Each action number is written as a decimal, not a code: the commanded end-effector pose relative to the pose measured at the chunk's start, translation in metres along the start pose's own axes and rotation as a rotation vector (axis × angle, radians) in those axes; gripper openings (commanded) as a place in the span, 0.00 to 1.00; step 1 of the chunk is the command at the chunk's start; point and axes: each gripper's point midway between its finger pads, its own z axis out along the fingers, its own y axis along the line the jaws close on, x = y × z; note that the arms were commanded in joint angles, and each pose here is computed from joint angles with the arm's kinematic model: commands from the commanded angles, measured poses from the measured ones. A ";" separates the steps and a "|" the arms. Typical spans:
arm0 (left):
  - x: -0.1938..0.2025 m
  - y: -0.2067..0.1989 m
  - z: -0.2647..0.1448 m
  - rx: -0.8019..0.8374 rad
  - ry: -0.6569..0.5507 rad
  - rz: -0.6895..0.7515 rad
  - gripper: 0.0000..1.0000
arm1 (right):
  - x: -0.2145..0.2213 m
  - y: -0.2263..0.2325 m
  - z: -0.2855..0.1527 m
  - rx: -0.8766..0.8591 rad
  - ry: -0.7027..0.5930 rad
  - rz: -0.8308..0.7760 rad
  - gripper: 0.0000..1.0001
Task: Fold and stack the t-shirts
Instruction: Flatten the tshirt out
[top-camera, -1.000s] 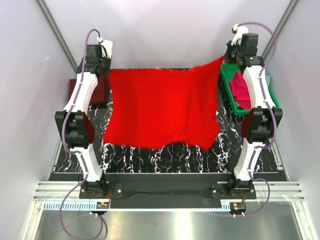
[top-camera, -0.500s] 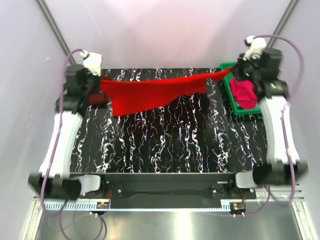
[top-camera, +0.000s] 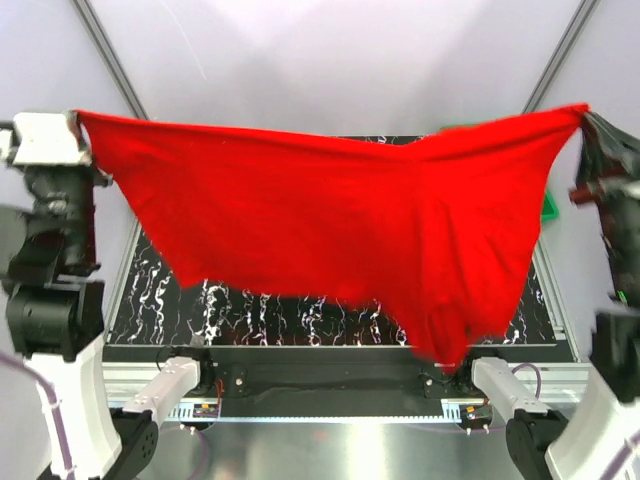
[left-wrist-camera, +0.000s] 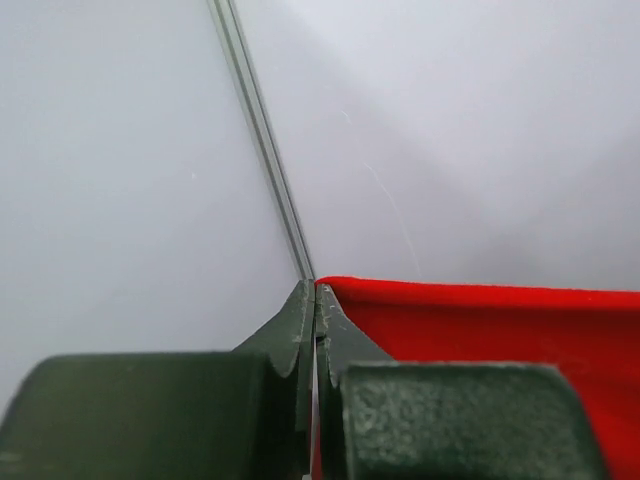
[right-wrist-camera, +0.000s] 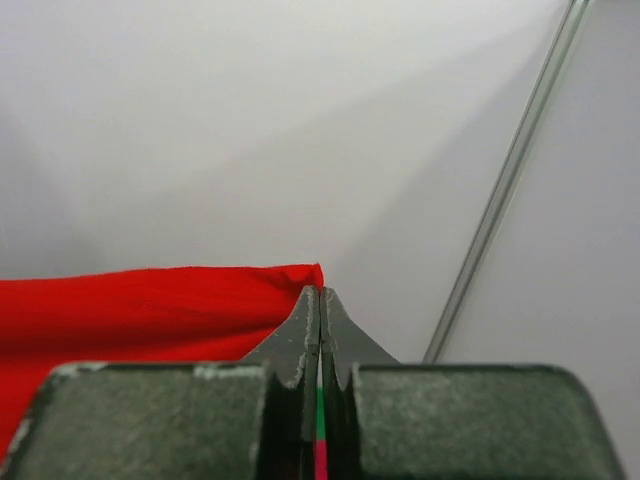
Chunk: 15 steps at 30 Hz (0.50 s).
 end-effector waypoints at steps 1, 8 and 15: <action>0.065 -0.022 0.049 0.013 0.153 0.100 0.00 | 0.102 -0.016 0.074 0.061 0.204 -0.040 0.00; 0.266 -0.112 0.056 0.303 0.592 0.182 0.00 | 0.275 0.011 0.099 -0.023 0.477 -0.035 0.00; 0.427 -0.173 0.035 0.498 0.913 0.217 0.00 | 0.460 0.060 0.086 -0.193 0.778 0.016 0.00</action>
